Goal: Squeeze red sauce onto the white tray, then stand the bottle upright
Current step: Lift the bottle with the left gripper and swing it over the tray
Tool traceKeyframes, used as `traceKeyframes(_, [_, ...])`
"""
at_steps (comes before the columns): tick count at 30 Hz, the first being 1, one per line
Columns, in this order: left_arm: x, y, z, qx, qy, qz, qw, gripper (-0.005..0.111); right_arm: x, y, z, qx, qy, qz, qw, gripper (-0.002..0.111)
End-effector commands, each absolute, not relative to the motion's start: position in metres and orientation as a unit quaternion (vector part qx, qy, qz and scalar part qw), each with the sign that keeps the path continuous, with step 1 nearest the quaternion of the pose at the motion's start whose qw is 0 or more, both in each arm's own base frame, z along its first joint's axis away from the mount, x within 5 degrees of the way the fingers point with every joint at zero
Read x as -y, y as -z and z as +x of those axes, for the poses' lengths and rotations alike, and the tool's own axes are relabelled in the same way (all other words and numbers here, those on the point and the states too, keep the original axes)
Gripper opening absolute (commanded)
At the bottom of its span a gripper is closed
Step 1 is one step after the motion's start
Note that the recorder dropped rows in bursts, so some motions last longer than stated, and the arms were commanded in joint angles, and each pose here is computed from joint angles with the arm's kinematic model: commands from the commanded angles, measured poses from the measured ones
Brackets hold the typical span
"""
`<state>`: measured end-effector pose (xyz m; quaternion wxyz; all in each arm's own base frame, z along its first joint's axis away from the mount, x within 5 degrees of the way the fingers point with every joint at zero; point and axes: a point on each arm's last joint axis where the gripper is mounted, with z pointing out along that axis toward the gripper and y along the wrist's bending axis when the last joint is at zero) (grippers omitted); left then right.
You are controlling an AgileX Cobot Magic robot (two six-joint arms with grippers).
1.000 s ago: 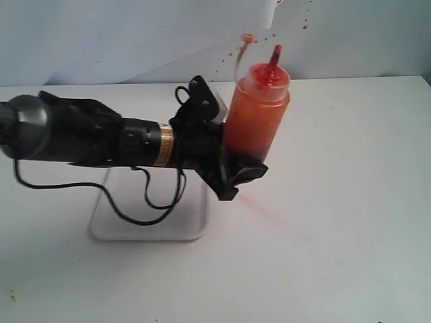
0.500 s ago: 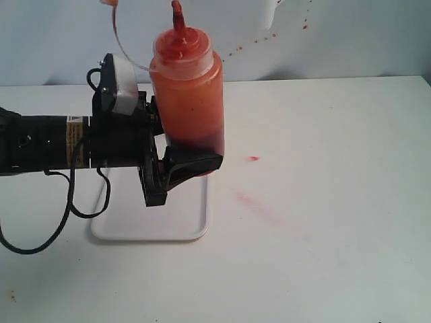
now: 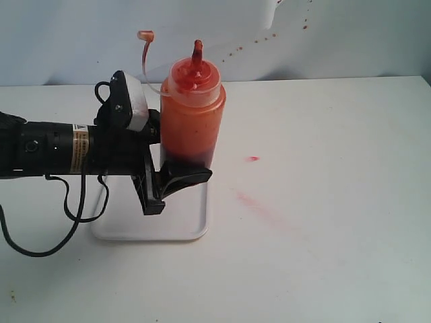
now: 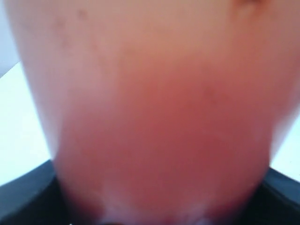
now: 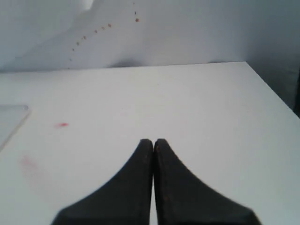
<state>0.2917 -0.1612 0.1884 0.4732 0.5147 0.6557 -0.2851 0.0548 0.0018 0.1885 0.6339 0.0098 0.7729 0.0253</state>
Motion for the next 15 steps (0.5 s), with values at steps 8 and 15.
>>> traceKeyframes(8, [0.162, -0.193, 0.292, -0.645, 0.285, 0.514, 0.488, 0.000, -0.002, -0.209, 0.056, -0.688, -0.107, 0.086, 0.713, 0.000])
traceKeyframes(15, [0.157, -0.187, 0.297, -0.673, 0.242, 0.511, 0.477, 0.000, 0.001, -0.217, 0.056, -0.650, -0.123, 0.110, 0.742, 0.000])
